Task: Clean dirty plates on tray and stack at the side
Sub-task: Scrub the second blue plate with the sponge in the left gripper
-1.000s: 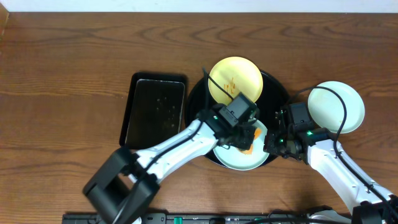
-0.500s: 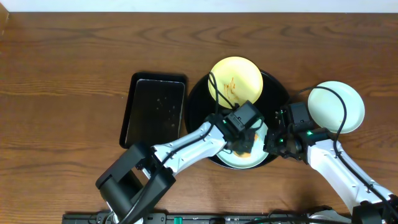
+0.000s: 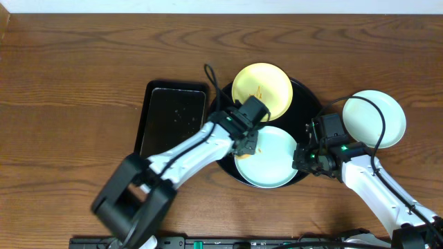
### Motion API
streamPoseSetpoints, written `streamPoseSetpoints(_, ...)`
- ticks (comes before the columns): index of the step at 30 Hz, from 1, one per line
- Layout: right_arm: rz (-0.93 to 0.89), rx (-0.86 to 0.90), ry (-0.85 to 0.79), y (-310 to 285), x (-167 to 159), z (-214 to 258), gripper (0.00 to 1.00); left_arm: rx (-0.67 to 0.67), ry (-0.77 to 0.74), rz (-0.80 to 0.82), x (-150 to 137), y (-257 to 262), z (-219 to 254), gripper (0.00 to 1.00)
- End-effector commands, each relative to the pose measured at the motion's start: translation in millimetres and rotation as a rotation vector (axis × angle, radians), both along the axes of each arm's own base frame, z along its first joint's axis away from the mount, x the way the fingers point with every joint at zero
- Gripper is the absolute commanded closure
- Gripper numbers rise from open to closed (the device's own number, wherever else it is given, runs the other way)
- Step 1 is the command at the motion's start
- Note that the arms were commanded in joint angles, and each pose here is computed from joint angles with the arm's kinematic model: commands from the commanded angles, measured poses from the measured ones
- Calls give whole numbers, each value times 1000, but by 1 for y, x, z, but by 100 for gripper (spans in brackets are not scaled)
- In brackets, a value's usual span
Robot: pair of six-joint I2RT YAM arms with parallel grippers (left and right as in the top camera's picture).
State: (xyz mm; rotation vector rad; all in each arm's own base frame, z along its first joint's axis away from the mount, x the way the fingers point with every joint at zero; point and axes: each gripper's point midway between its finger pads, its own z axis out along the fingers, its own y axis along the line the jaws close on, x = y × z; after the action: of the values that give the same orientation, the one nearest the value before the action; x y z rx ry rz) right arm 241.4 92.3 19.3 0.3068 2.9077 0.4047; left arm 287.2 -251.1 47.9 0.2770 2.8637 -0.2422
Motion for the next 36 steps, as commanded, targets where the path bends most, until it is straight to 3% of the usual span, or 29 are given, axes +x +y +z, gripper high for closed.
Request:
streamPoseSetpoints(1, -3, -5, -3, 1, 2, 1, 99, -22, -126, 46, 24, 26, 45, 93)
streamPoseSetpoints(7, -1, -3, -14, 2, 4, 2, 99, -207, -115, 36, 29, 13, 70, 93)
streamPoseSetpoints(13, -1, -3, -14, 2, 4, 2, 99, -313, -45, -83, 11, -37, 55, 93)
streamPoseSetpoints(19, -1, -3, -13, 2, 4, 2, 99, -262, 36, -206, -26, -76, 13, 92)
streamPoseSetpoints(22, -1, -3, -10, 2, 3, 2, 99, -206, 35, -221, -32, -80, -5, 93)
streamPoseSetpoints(32, 0, -7, 5, 1, 0, 1, 99, 103, -148, -78, 24, -17, -31, 93)
streamPoseSetpoints(36, 0, -8, 8, 1, -1, 0, 99, 132, -150, -56, 34, 1, -27, 93)
